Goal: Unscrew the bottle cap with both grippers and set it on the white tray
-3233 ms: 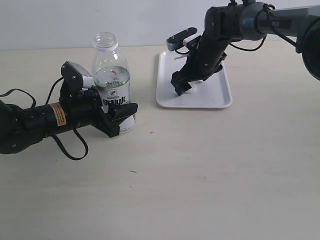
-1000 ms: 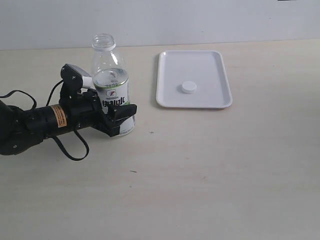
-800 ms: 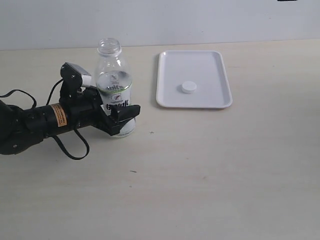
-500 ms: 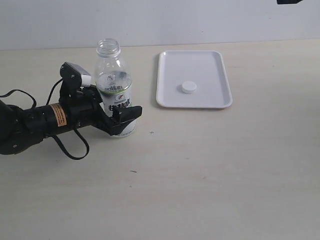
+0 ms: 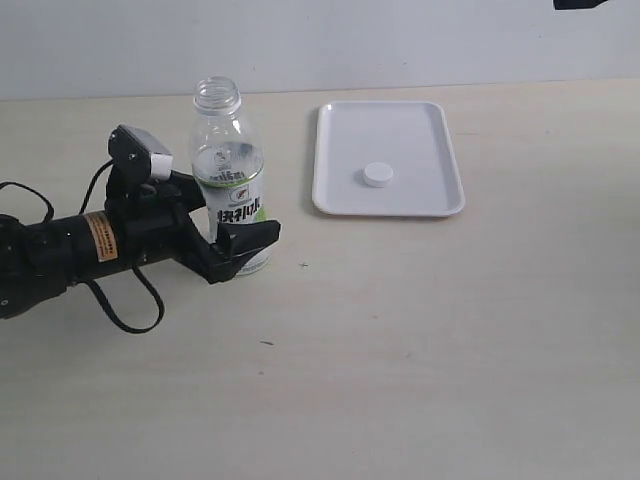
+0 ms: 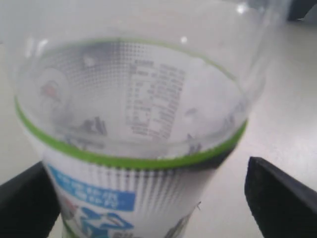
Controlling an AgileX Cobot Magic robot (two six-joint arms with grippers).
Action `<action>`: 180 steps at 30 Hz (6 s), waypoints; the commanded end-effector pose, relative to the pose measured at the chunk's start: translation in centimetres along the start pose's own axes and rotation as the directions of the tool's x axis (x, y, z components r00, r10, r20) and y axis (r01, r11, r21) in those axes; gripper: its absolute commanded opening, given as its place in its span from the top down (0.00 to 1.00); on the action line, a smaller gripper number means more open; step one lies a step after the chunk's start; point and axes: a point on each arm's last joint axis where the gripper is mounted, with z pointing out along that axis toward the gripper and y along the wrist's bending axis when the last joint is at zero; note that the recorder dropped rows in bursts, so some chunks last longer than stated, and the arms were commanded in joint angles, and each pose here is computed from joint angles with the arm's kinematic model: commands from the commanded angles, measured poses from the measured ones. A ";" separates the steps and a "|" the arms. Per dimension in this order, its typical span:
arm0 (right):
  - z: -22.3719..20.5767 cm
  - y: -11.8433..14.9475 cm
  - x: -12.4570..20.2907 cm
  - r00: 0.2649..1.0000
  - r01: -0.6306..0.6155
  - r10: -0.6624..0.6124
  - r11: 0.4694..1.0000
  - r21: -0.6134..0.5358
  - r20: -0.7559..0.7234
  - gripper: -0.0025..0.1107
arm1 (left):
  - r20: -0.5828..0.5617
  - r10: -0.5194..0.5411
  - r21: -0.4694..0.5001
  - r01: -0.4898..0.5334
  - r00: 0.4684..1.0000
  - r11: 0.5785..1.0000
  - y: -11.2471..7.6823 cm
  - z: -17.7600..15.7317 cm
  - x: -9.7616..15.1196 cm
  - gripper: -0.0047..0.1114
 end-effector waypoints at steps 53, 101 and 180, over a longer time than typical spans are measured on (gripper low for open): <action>-1.4 0.7 0.0 0.999 -0.049 0.049 0.997 -0.057 -0.008 0.98 | 0.298 0.042 -0.509 0.122 0.954 0.852 -8.3 -19.2 -3.8 0.96; -1.4 0.7 0.0 0.999 -0.049 0.049 0.997 -0.055 -0.004 0.98 | 0.257 -0.100 -0.699 0.256 0.961 0.668 -12.5 -27.1 -0.9 0.96; -11.0 4.3 20.1 0.907 -0.362 0.242 0.867 0.342 0.346 0.98 | 0.275 -0.164 -0.681 0.312 0.947 0.663 -12.5 -27.0 -0.6 0.96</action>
